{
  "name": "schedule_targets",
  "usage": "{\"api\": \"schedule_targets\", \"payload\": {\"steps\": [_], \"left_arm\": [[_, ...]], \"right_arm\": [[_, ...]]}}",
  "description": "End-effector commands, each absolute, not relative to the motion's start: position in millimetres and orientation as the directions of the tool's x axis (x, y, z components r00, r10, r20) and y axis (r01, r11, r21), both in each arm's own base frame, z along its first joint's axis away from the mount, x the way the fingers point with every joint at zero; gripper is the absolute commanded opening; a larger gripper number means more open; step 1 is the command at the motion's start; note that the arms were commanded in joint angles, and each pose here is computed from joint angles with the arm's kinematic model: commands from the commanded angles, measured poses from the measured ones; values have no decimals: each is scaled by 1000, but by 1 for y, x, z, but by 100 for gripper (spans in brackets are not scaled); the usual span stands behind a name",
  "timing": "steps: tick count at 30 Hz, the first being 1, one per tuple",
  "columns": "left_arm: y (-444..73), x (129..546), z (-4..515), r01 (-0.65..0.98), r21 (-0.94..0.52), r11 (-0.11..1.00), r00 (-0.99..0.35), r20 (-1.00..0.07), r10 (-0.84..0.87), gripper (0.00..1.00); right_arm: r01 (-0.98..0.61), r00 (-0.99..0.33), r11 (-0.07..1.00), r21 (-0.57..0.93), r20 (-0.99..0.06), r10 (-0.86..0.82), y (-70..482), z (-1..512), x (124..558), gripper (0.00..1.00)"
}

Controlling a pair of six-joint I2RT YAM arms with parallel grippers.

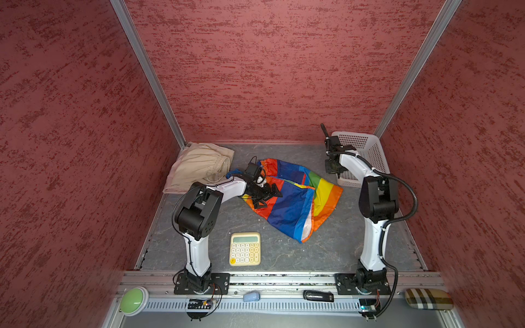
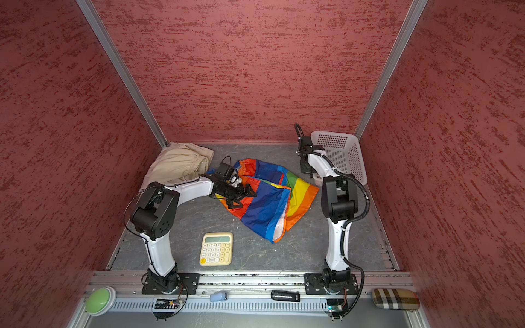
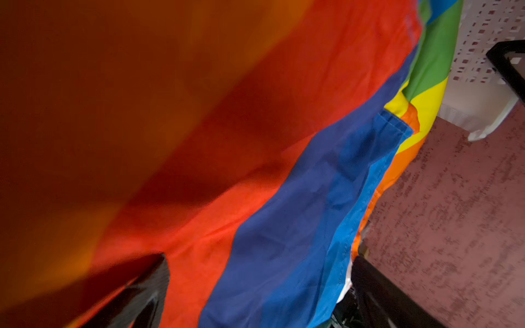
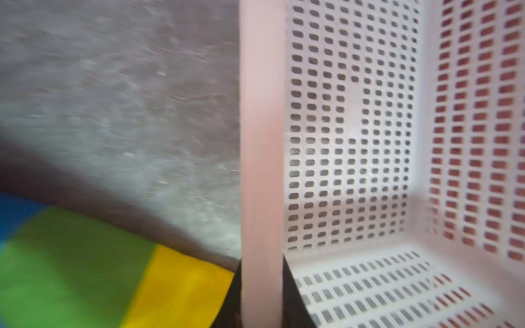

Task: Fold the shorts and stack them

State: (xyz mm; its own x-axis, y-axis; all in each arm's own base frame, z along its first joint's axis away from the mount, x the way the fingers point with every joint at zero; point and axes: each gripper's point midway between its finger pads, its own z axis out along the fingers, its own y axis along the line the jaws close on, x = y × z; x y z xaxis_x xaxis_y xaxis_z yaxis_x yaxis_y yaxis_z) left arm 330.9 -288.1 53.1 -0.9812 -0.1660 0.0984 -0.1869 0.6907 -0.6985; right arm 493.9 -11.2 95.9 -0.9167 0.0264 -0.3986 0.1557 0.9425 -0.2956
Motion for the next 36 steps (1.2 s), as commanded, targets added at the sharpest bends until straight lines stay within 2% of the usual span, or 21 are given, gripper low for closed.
{"api": "schedule_targets", "payload": {"steps": [1,3,6,9,15,18,22,26,29,32,36], "left_arm": [[-339,319,75,-194,-802,565,-980,133,-147,99],[-362,305,85,-207,-829,519,-978,156,-141,99],[-383,292,113,-200,-873,444,-979,156,-134,99],[-371,300,155,-142,-893,428,-983,77,-164,99],[-289,340,248,6,-876,482,-948,-158,-275,99],[-254,376,263,66,-819,569,-903,-291,-315,99],[-243,426,226,69,-724,687,-911,-327,-253,99],[-249,457,167,99,-598,795,-939,-320,-124,99],[-249,469,122,140,-448,883,-956,-294,3,99],[-242,484,96,181,-299,937,-944,-319,81,99],[-237,504,77,198,-223,955,-933,-342,114,99]], "right_arm": [[199,-889,918,-342,-457,22,-32,128,496,13],[212,-877,931,-297,-479,47,-26,138,498,37],[229,-846,962,-150,-519,121,-6,160,496,73],[229,-803,973,22,-560,202,17,189,480,99],[147,-775,945,291,-560,293,69,208,439,99],[89,-803,931,354,-528,277,111,191,429,99],[23,-847,887,460,-462,262,171,156,419,99],[-9,-896,877,480,-393,206,213,113,400,99],[-13,-921,876,482,-346,176,229,86,386,99],[-15,-939,881,473,-311,151,238,66,372,99],[0,-950,887,463,-276,144,237,46,356,99]]}}
